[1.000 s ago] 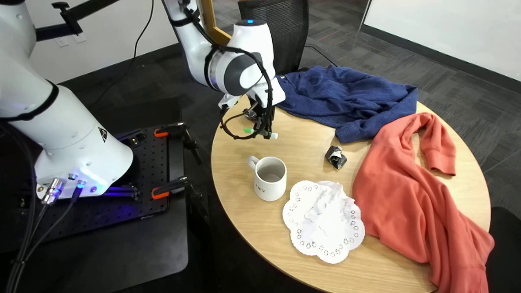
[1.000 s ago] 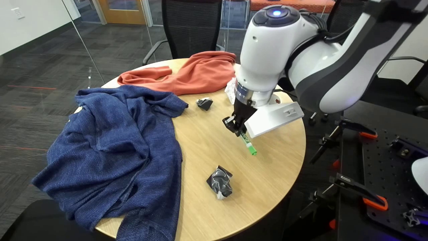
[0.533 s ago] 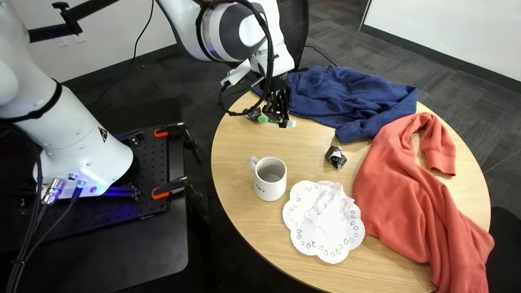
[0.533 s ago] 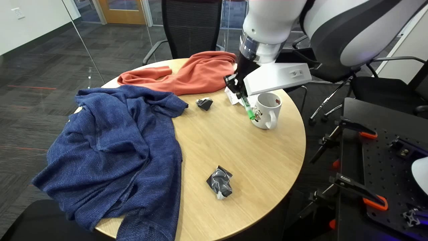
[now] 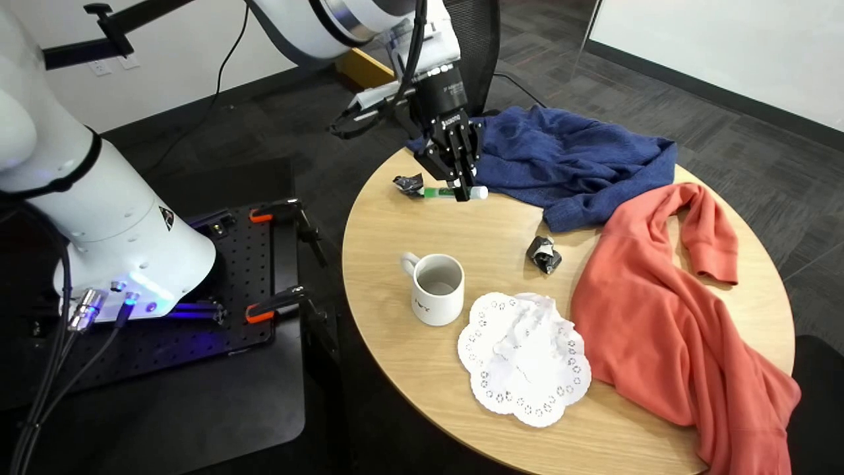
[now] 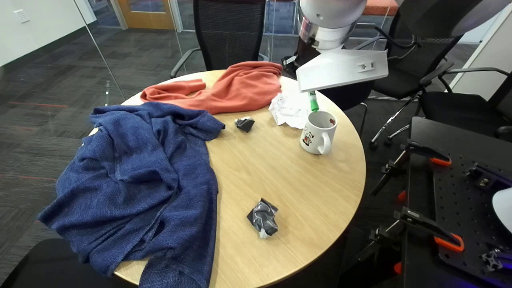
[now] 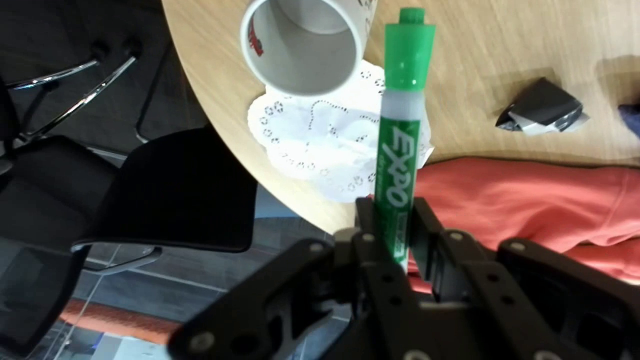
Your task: Put the green marker inside the white mug
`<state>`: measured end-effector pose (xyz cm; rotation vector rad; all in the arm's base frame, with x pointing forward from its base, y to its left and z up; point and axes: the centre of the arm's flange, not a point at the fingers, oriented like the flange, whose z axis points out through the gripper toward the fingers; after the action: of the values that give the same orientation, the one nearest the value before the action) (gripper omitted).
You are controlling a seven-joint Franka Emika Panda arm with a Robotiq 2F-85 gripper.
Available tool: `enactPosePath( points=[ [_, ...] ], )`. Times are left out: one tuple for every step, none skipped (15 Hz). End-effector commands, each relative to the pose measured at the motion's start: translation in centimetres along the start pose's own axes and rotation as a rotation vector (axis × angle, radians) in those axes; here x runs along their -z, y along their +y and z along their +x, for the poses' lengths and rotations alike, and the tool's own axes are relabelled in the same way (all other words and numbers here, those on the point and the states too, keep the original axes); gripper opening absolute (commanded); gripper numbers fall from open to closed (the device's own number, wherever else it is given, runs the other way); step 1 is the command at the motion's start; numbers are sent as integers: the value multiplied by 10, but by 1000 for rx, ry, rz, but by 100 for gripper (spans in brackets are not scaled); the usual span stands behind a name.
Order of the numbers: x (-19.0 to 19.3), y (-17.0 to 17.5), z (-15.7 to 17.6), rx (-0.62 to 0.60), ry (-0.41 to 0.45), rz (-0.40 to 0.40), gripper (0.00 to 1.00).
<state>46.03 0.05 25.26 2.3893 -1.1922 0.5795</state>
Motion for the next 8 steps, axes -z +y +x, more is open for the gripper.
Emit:
enactPosePath(
  points=[
    [15,11,-4,-58,79,-86,5],
    [16,12,-5,-69,96,-106,5],
    [17,12,-6,-82,111,-123,5],
    [18,12,-6,-95,124,-137,5],
    [18,13,-6,-113,141,-150,5],
    [19,13,-7,-130,159,-160,5],
    [18,13,-6,-149,182,-171,5],
    [18,14,-6,-171,204,-183,5]
  ],
)
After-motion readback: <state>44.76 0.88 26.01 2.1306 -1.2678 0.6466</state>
